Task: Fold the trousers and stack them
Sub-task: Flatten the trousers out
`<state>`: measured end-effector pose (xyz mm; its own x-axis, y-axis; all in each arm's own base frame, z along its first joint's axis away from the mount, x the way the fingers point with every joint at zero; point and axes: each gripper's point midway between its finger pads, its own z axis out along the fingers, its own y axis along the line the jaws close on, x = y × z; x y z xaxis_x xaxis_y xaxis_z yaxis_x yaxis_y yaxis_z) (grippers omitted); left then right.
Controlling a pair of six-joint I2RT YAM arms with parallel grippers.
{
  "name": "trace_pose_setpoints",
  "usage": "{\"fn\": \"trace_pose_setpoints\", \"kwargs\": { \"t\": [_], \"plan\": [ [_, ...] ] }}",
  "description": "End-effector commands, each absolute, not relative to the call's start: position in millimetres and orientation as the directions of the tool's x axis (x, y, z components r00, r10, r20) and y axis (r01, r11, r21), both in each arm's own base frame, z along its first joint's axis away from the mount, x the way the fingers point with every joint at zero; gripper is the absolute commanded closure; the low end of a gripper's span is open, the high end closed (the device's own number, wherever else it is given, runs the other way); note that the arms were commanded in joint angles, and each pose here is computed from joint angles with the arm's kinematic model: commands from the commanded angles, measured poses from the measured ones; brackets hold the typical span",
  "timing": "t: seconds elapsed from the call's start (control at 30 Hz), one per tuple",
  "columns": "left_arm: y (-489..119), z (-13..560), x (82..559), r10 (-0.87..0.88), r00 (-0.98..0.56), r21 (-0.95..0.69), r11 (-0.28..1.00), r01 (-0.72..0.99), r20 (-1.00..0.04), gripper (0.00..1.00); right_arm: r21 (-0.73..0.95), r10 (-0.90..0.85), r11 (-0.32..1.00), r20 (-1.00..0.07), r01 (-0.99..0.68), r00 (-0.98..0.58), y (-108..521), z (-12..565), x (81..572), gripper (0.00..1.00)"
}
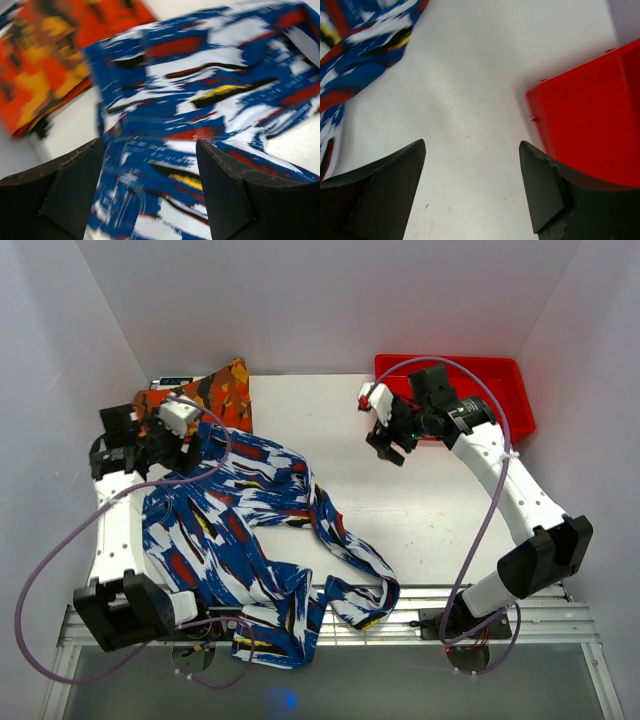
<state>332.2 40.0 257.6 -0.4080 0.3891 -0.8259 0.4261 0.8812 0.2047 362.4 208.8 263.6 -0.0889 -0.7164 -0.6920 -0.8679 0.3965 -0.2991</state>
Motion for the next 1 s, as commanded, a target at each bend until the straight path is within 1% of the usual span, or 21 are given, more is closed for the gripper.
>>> {"fn": "trace_pose_setpoints", "kwargs": {
  "t": [0.0,0.03,0.07,0.1,0.13,0.17,0.2,0.23,0.27,0.33,0.43,0.53,0.6,0.67,0.77,0.83,0.9,0.93,0.97],
  "plan": [
    [-20,201,344,0.553,-0.303,0.200,0.671,0.714,-0.776,0.16,-0.002,-0.809,0.179,-0.570,-0.984,-0.146,196,203,264,0.20],
    [-39,188,349,0.589,-0.292,0.202,0.631,0.749,-0.754,0.18,0.087,-0.824,0.169,-0.533,-0.982,-0.189,190,194,244,0.21],
    [-42,173,355,0.609,-0.317,0.199,0.628,0.752,-0.727,0.23,0.166,-0.824,0.155,-0.522,-0.974,-0.220,192,186,229,0.23],
    [-38,166,368,0.635,-0.338,0.231,0.642,0.732,-0.694,0.24,0.219,-0.836,0.149,-0.493,-0.964,-0.241,191,179,218,0.26],
    [-42,138,376,0.628,-0.413,0.165,0.657,0.736,-0.660,0.26,0.274,-0.855,0.149,-0.447,-0.950,-0.263,191,168,211,0.28],
    [-39,128,384,0.615,-0.458,0.142,0.682,0.717,-0.642,0.32,0.308,-0.864,0.162,-0.416,-0.938,-0.285,191,163,204,0.28],
    [-35,120,391,0.600,-0.501,0.122,0.708,0.696,-0.624,0.34,0.335,-0.871,0.170,-0.388,-0.927,-0.301,189,154,200,0.28],
    [-26,116,402,0.595,-0.538,0.140,0.738,0.660,-0.597,0.36,0.361,-0.875,0.175,-0.369,-0.916,-0.313,189,147,197,0.28],
    [-22,94,405,0.577,-0.598,0.105,0.763,0.638,-0.557,0.40,0.393,-0.873,0.186,-0.354,-0.901,-0.335,191,143,193,0.28],
    [-8,76,408,0.564,-0.651,0.124,0.796,0.592,-0.508,0.41,0.454,-0.878,0.205,-0.306,-0.867,-0.368,192,129,185,0.29],
    [10,45,398,0.526,-0.729,0.100,0.834,0.542,-0.438,0.44,0.508,-0.903,0.195,-0.242,-0.839,-0.356,192,111,168,0.29],
    [36,14,377,0.459,-0.813,0.067,0.881,0.468,-0.358,0.46,0.552,-0.927,0.162,-0.199,-0.818,-0.318,191,98,148,0.28],
    [50,-3,361,0.395,-0.868,0.021,0.913,0.408,-0.301,0.48,0.581,-0.934,0.137,-0.194,-0.803,-0.300,195,95,136,0.28],
    [67,-10,350,0.332,-0.903,-0.010,0.938,0.348,-0.273,0.52,0.602,-0.950,0.111,-0.169,-0.791,-0.262,194,88,122,0.26],
    [79,-11,338,0.289,-0.922,-0.033,0.951,0.308,-0.257,0.53,0.632,-0.964,0.072,-0.154,-0.771,-0.216,195,81,104,0.23],
    [79,-8,332,0.278,-0.925,-0.048,0.953,0.300,-0.259,0.53,0.629,-0.965,0.072,-0.151,-0.774,-0.213,201,74,102,0.23],
    [76,-7,328,0.267,-0.929,-0.062,0.955,0.291,-0.257,0.53,0.623,-0.967,0.070,-0.149,-0.779,-0.207,204,68,104,0.30],
    [75,-4,328,0.257,-0.931,-0.064,0.957,0.282,-0.261,0.53,0.608,-0.966,0.083,-0.145,-0.790,-0.213,206,63,108,0.37],
    [76,-4,327,0.249,-0.934,-0.066,0.959,0.274,-0.257,0.53,0.568,-0.965,0.093,-0.151,-0.818,-0.214,208,55,118,0.52]
  ]
}}
